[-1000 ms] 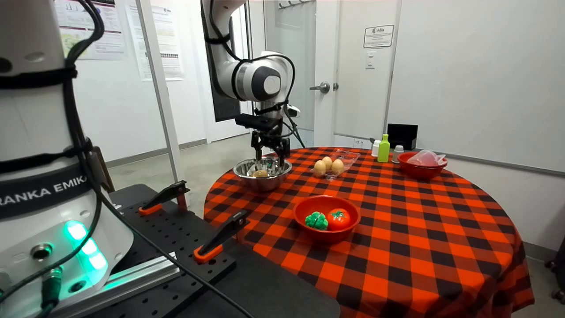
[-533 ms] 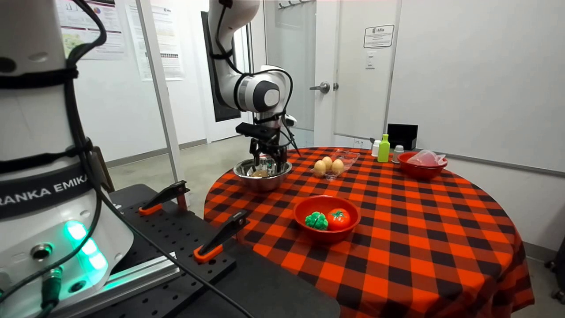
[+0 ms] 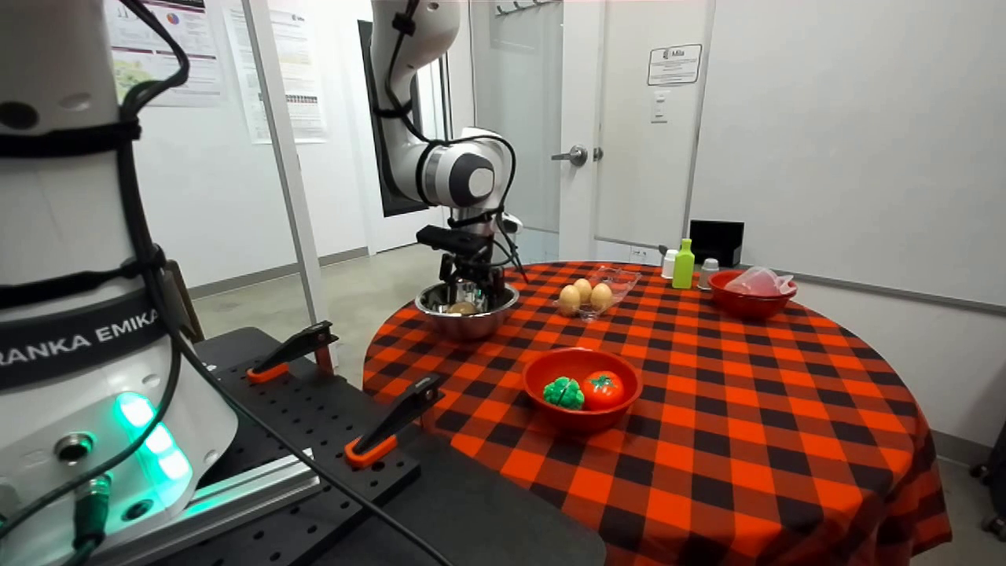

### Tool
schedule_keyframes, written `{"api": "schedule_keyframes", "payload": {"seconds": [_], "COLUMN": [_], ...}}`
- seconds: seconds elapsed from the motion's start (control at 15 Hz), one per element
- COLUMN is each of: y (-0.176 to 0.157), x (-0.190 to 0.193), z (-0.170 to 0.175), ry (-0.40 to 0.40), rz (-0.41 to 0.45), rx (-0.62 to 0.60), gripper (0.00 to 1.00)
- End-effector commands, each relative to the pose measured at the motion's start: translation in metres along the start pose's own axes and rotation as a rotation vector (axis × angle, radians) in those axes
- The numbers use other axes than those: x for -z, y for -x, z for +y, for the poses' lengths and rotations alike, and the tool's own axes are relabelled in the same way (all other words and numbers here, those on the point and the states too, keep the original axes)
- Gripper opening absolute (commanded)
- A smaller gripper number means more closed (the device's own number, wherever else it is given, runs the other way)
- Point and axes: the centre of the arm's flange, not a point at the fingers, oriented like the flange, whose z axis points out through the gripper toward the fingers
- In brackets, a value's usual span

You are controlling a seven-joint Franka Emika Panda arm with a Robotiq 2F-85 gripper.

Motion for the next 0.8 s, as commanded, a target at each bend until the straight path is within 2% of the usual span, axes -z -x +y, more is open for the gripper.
{"api": "schedule_keyframes", "payload": {"seconds": [0.0, 0.13, 0.27, 0.33, 0.73], "y": [-0.0088, -0.0083, -0.0079, -0.0076, -0.0086], "x": [-0.0066, -0.0084, -0.009, -0.0096, -0.0102], "z": [-0.0105, -0.0133, -0.0152, -0.0159, -0.0172], "ry": [0.02, 0.027, 0.035, 0.039, 0.056], "rz": [-0.022, -0.028, -0.035, -0.037, -0.053], "rx": [-0.016, -0.014, -0.004, -0.001, 0.012], "gripper": [1.0, 1.0, 0.74, 0.68, 0.23]}}
